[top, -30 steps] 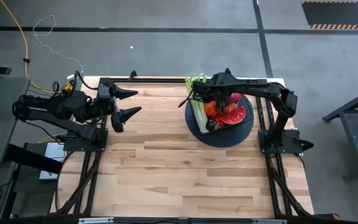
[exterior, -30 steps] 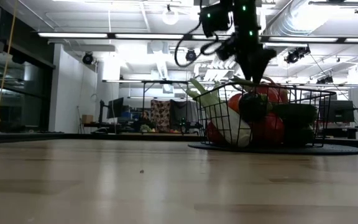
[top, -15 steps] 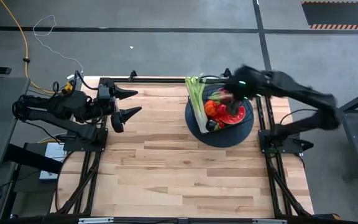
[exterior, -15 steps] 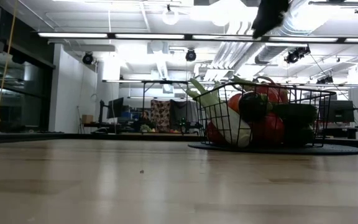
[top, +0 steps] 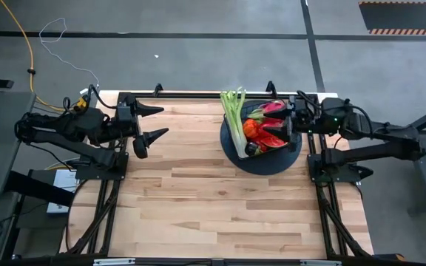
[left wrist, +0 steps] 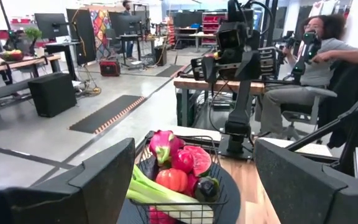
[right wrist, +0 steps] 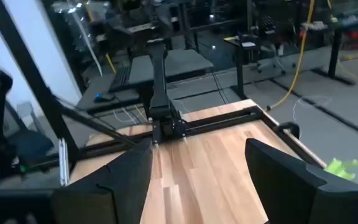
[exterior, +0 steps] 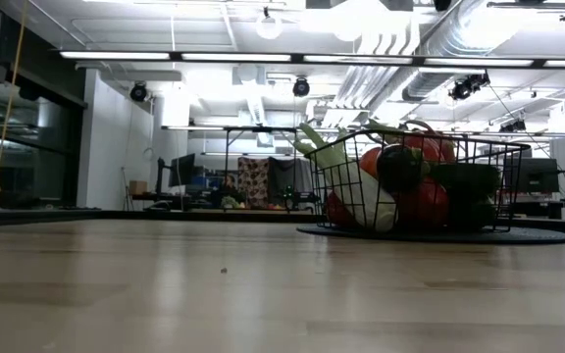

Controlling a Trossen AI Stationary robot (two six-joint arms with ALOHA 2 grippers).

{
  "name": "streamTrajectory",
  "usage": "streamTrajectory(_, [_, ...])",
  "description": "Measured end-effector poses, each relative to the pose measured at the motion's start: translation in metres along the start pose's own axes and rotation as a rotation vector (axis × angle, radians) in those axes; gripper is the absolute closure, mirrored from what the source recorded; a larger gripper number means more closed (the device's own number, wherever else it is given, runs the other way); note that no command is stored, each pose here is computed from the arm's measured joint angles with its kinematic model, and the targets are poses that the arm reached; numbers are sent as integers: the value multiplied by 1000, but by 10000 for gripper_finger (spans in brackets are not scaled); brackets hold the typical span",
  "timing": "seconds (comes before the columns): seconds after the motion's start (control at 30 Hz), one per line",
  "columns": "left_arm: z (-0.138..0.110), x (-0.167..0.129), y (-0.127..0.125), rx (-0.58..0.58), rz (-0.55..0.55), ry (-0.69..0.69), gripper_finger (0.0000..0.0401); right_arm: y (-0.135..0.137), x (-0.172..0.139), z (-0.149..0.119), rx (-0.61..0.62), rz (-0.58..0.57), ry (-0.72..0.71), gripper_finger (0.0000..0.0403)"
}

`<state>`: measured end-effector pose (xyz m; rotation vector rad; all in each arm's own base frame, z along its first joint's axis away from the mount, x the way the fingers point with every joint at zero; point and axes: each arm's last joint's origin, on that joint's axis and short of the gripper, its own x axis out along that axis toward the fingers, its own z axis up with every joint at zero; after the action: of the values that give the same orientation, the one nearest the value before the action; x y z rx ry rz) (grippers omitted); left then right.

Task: Build produce basket
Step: Return to Home Position

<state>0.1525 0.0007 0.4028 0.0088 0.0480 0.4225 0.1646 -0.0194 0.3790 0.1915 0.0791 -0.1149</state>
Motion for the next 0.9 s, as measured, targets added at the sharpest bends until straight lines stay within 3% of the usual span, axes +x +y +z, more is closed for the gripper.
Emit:
streamTrajectory(0.23, [0, 0, 0, -42, -10, 0, 87, 5, 3, -2, -118, 30, 11, 155])
streamTrajectory(0.53, [0, 0, 0, -77, -10, 0, 94, 6, 5, -3, -124, 33, 22, 155])
streamTrajectory(0.7, [0, 0, 0, -85, -11, 0, 145, 6, 5, -3, -127, 33, 23, 155])
streamTrajectory(0.9, [1, -2, 1, -58, -12, -7, 249, 6, 5, -3, -127, 33, 23, 155])
